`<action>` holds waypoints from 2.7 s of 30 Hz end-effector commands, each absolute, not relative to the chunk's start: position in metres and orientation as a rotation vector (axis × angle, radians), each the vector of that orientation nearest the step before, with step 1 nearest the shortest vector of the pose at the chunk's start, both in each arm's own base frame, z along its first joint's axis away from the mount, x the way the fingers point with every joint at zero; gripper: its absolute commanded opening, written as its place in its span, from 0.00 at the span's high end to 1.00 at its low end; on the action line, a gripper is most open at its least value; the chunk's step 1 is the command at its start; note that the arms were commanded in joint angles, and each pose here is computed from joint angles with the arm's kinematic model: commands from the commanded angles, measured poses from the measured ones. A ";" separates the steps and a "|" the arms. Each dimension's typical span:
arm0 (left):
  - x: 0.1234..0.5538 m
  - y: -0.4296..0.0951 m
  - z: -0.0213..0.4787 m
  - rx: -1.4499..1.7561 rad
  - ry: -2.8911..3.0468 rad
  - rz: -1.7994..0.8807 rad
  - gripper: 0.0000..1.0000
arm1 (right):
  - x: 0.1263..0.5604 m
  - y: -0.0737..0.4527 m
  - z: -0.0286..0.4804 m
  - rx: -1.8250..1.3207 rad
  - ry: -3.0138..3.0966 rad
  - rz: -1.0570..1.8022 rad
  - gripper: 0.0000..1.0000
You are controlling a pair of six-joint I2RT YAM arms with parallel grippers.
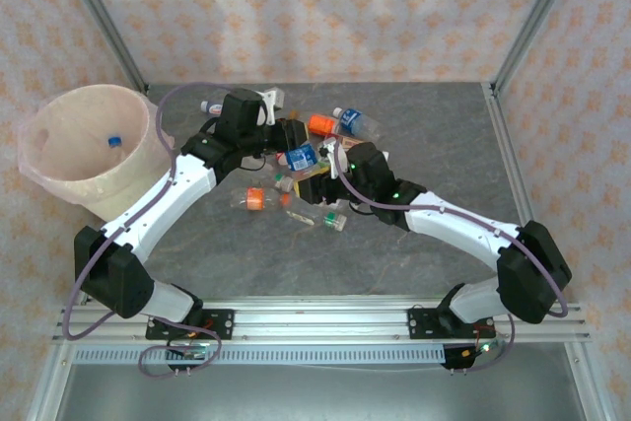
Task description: Put the plastic bottles in the bin
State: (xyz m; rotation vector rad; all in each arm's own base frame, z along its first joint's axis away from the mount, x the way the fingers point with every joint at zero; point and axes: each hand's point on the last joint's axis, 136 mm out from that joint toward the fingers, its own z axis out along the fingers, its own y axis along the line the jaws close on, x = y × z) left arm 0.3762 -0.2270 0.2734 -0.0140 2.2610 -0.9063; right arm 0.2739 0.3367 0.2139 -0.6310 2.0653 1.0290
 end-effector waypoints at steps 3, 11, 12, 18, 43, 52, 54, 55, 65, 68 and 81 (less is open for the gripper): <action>0.373 -0.219 0.279 0.016 2.256 -0.820 1.00 | 0.275 0.350 0.244 -0.661 1.966 1.094 0.41; 0.372 -0.183 0.296 -0.064 2.203 -0.616 1.00 | 0.279 0.338 0.267 -0.621 1.909 1.024 0.07; 0.370 -0.170 0.302 -0.084 2.194 -0.533 1.00 | 0.280 0.334 0.274 -0.613 1.887 1.006 0.00; 0.344 -0.089 0.360 -0.269 2.024 -0.181 1.00 | 0.324 0.274 0.292 -0.257 1.864 0.653 0.01; 0.214 0.114 0.572 -0.754 1.178 0.499 1.00 | 0.354 0.209 0.269 0.179 1.892 0.411 0.01; 0.261 0.184 0.498 -0.959 1.408 0.633 1.00 | 0.351 0.208 0.269 0.163 1.891 0.422 0.01; 0.280 0.188 0.476 -0.954 1.525 0.580 1.00 | 0.350 0.207 0.270 0.160 1.891 0.418 0.01; 0.285 0.190 0.466 -0.967 1.573 0.581 1.00 | 0.350 0.207 0.270 0.161 1.889 0.417 0.01; 0.313 0.211 0.370 -1.111 1.871 0.545 1.00 | 0.352 0.208 0.269 0.156 1.896 0.414 0.01; 0.313 0.218 0.357 -1.136 1.902 0.602 1.00 | 0.352 0.208 0.269 0.153 1.898 0.413 0.01; 0.321 0.227 0.330 -1.166 2.015 0.659 0.34 | 0.353 0.208 0.269 0.146 1.897 0.398 0.01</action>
